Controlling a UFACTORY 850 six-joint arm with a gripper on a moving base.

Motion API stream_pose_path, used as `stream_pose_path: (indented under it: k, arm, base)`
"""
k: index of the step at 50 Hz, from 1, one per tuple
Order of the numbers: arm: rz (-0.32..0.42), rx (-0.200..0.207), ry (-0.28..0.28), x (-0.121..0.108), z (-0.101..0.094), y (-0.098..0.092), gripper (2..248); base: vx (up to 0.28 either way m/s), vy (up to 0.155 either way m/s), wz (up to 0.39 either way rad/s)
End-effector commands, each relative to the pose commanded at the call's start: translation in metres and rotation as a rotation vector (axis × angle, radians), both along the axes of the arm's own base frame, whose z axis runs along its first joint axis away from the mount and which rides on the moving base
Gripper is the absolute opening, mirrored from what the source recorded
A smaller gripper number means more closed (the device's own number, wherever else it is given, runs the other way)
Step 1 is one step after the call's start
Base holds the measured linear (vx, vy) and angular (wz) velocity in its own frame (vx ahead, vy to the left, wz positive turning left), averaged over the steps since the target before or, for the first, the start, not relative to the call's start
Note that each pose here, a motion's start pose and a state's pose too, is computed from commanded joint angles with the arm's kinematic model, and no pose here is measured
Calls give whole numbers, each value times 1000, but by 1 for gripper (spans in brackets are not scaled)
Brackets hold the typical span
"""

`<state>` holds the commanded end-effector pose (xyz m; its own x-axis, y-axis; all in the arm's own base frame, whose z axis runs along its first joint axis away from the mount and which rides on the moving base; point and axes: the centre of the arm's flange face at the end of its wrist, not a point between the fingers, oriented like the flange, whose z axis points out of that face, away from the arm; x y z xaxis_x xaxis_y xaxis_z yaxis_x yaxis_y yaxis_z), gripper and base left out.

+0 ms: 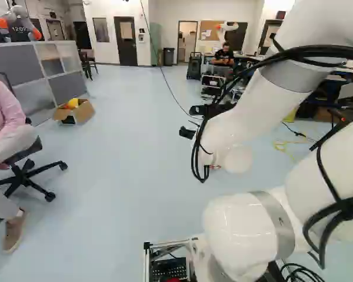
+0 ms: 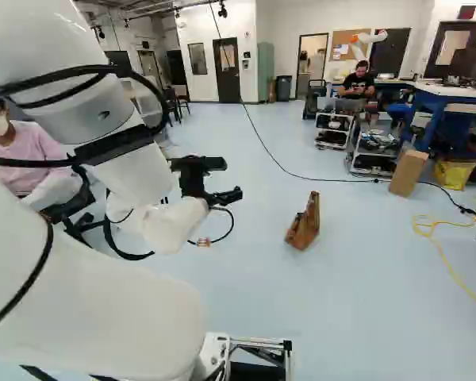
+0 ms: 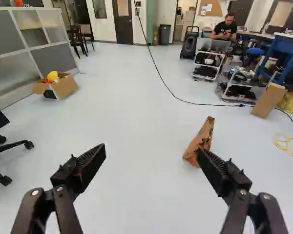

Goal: Pick up the grocery bag from the ground

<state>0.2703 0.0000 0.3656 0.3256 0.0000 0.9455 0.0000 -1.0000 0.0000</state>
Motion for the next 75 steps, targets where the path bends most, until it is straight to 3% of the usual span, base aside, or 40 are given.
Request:
stream_pose_path:
  k: [14,40,75]
  arm:
    - [0,0,0,0,0,0,247]
    - [0,0,0,0,0,0,247]
    - [0,0,0,0,0,0,247]
  base:
    - [123,-14,-17]
    - [282,-6,-26]
    - [337,-73,-384]
